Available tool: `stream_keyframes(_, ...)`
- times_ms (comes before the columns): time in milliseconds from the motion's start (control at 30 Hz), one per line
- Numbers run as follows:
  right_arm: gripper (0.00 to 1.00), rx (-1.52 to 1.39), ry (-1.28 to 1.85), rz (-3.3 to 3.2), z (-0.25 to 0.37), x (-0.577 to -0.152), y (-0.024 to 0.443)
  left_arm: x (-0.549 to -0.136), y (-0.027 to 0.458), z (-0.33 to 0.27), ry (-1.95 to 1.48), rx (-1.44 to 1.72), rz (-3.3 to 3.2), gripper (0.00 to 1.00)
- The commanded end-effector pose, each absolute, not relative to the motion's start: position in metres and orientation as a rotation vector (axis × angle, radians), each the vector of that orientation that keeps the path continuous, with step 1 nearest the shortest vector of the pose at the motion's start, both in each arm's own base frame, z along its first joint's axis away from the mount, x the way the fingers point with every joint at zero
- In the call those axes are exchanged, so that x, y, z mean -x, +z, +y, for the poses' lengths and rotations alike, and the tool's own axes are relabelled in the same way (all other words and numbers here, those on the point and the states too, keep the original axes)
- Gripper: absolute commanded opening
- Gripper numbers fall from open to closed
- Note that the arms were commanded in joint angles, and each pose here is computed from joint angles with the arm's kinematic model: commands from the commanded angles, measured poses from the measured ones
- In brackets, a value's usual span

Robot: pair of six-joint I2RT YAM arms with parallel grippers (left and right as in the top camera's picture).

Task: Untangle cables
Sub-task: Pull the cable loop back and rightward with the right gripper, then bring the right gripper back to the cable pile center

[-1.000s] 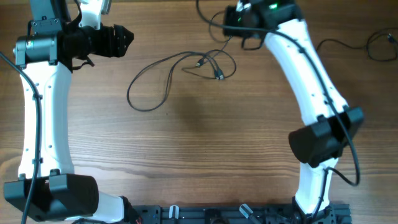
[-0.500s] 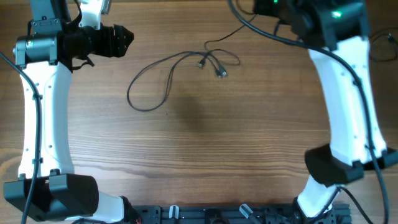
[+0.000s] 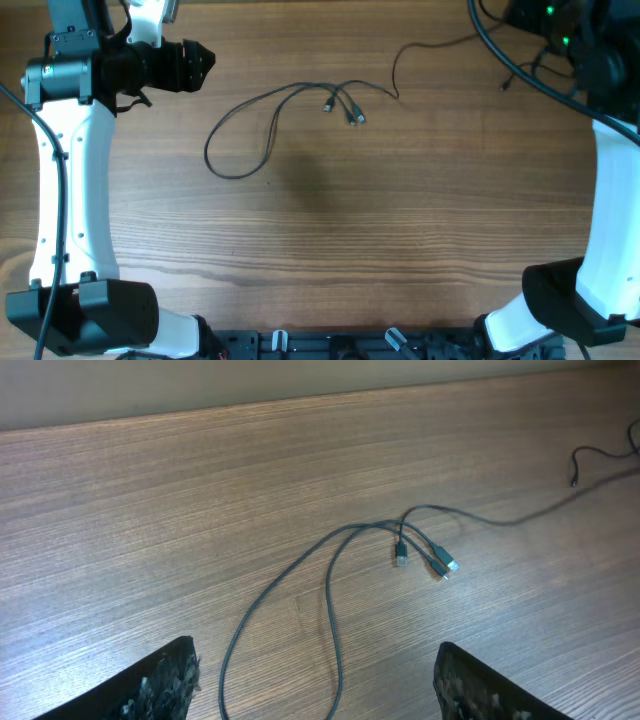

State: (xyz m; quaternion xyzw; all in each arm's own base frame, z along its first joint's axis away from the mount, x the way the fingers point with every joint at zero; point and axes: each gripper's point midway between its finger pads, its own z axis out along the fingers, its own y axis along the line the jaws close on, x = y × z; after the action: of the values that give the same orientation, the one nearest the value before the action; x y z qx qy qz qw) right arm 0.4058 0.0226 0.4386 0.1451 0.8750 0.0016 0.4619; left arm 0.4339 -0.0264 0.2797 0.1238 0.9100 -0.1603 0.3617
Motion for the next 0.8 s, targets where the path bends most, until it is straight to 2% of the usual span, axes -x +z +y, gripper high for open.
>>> stream_keyframes(0,0.04,-0.362,-0.036,2.193,0.015,-0.396,0.432,-0.434,0.277,-0.031,-0.445,-0.324,2.347,0.77)
stream_keyframes(333,0.05,-0.346,0.002,2.452,0.033,-0.402,0.366,-0.434,0.277,-0.031,-0.445,-0.324,2.347,0.77)
stream_keyframes(767,0.04,-0.364,-0.102,2.716,0.039,-0.439,0.267,-0.434,0.277,-0.031,-0.445,-0.324,2.348,0.78)
